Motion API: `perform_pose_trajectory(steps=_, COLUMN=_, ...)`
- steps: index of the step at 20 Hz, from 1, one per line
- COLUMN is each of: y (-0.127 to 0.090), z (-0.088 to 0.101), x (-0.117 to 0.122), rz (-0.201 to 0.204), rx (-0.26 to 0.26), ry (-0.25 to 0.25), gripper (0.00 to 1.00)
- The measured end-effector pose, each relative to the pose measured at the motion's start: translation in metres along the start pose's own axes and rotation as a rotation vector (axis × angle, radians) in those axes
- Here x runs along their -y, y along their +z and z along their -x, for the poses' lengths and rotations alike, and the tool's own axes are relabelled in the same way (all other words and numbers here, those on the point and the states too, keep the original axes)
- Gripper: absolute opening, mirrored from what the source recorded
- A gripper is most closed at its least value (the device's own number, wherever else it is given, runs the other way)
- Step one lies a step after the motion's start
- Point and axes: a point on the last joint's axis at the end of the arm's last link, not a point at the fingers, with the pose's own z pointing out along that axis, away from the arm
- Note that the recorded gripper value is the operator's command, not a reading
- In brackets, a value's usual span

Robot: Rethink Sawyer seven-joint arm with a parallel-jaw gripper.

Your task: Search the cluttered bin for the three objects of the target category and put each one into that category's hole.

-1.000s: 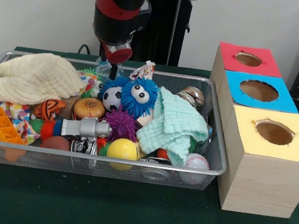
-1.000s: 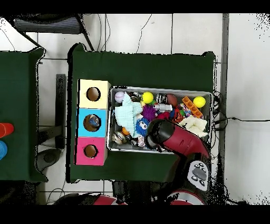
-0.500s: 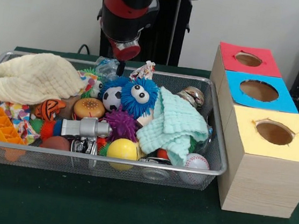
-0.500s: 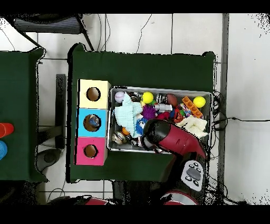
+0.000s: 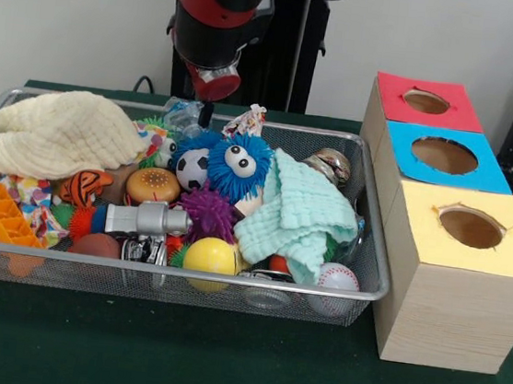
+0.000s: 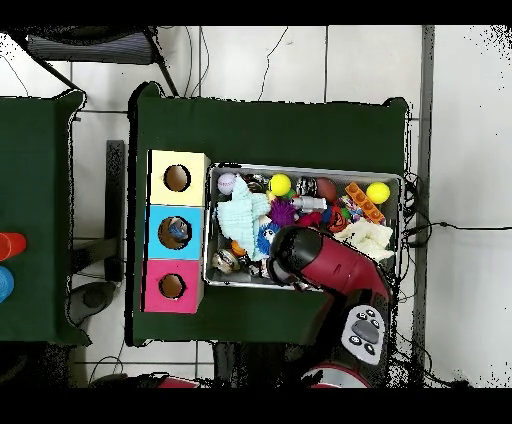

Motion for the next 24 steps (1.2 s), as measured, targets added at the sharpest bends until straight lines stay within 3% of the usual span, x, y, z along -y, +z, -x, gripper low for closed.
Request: perform_pose_trajectory(steps=24, y=0.0022, z=-0.0053, x=0.0070, rz=-0.045, rx=0.030, ry=-0.004, gripper=1.00)
